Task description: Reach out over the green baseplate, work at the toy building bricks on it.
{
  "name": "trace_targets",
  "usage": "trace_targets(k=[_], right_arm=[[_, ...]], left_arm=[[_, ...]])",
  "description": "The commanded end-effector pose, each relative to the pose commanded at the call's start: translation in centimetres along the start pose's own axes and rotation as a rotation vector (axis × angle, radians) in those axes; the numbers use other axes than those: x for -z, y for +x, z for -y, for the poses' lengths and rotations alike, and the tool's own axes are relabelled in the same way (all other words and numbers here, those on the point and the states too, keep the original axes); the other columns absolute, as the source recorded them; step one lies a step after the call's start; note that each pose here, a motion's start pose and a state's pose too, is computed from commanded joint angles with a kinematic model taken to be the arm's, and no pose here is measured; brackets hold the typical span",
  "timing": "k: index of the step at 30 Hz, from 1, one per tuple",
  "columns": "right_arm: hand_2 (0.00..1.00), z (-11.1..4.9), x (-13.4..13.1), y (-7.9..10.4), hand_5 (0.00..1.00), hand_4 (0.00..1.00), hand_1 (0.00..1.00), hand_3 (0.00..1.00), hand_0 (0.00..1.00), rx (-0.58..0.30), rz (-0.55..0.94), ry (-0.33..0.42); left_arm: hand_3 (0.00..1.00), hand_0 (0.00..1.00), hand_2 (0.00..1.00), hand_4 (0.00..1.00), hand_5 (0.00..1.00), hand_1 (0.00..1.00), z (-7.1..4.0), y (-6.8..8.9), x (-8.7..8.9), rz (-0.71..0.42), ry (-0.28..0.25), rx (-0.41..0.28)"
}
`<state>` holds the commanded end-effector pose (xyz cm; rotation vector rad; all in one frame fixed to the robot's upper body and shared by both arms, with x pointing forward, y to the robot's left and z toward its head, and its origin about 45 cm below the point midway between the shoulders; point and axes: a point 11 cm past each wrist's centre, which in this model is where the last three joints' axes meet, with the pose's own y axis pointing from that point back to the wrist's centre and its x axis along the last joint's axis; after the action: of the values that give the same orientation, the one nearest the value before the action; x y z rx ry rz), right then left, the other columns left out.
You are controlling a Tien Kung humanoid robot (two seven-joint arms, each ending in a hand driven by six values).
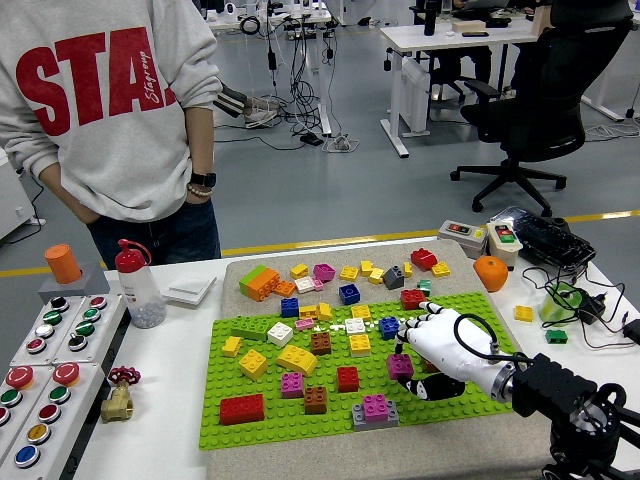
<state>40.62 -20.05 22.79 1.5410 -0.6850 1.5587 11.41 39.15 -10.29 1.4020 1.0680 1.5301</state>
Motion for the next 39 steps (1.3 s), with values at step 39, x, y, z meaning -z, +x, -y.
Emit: trace_targets(k=[39], right_arm=[[0.908, -0.7, 4.0, 0.4, 0.383, 0.580, 0.903, 0.551, 0.998, 0.026, 0.013, 0.031]], left_arm=[[0.443, 0.662, 0.623, 0.361, 0.998, 0.613, -0.1, 0.1, -0.4, -0.005, -0.010, -0.002]])
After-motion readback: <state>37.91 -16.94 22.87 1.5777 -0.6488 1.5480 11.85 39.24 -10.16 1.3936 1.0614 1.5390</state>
